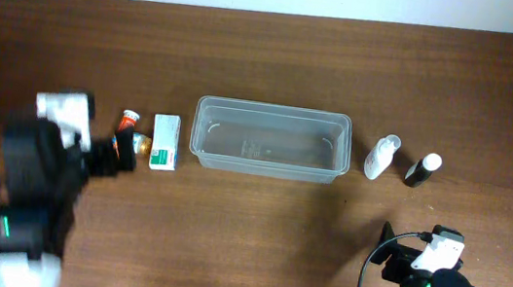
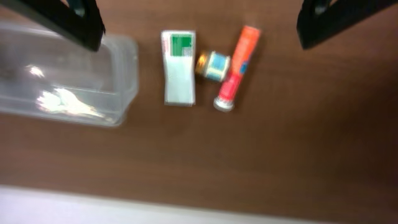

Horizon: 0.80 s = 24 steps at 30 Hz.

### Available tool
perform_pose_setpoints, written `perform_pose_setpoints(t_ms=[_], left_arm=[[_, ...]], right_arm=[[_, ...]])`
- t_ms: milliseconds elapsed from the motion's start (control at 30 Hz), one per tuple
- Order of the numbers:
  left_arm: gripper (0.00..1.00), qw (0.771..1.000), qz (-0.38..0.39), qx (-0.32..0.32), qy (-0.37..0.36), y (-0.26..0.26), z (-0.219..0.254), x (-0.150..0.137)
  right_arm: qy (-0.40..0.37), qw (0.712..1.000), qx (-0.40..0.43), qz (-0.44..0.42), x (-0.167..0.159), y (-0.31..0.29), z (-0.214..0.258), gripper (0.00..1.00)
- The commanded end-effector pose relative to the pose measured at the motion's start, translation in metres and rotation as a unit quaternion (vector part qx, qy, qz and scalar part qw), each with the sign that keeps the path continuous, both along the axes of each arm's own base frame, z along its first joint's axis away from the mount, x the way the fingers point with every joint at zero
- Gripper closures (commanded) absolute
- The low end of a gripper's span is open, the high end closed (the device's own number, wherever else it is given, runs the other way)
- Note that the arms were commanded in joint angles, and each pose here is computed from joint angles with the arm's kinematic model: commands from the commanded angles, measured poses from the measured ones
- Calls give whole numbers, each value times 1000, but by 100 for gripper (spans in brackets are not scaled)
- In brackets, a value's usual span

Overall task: Pack container
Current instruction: 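Reach left gripper to the orange tube and grasp it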

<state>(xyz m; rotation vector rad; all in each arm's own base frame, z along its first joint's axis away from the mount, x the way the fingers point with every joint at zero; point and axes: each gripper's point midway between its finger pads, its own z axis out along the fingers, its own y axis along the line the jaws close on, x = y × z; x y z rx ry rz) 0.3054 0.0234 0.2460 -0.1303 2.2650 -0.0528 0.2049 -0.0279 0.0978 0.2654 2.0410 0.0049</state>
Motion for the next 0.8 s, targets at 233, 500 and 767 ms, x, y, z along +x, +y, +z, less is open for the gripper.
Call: perform_pose_setpoints(t_ms=[233,500,767], left_arm=[[0,974,-54,29,217,37,-73,65],[0,939,-35,87,332,70,-154,69],[6,938,-43,112,326,82,-182,91]], right_arm=[[-4,1000,0,9,1,3,0,2],[-4,1000,0,9,1,3,0,2],[-4,1000,0,9,1,3,0,2]])
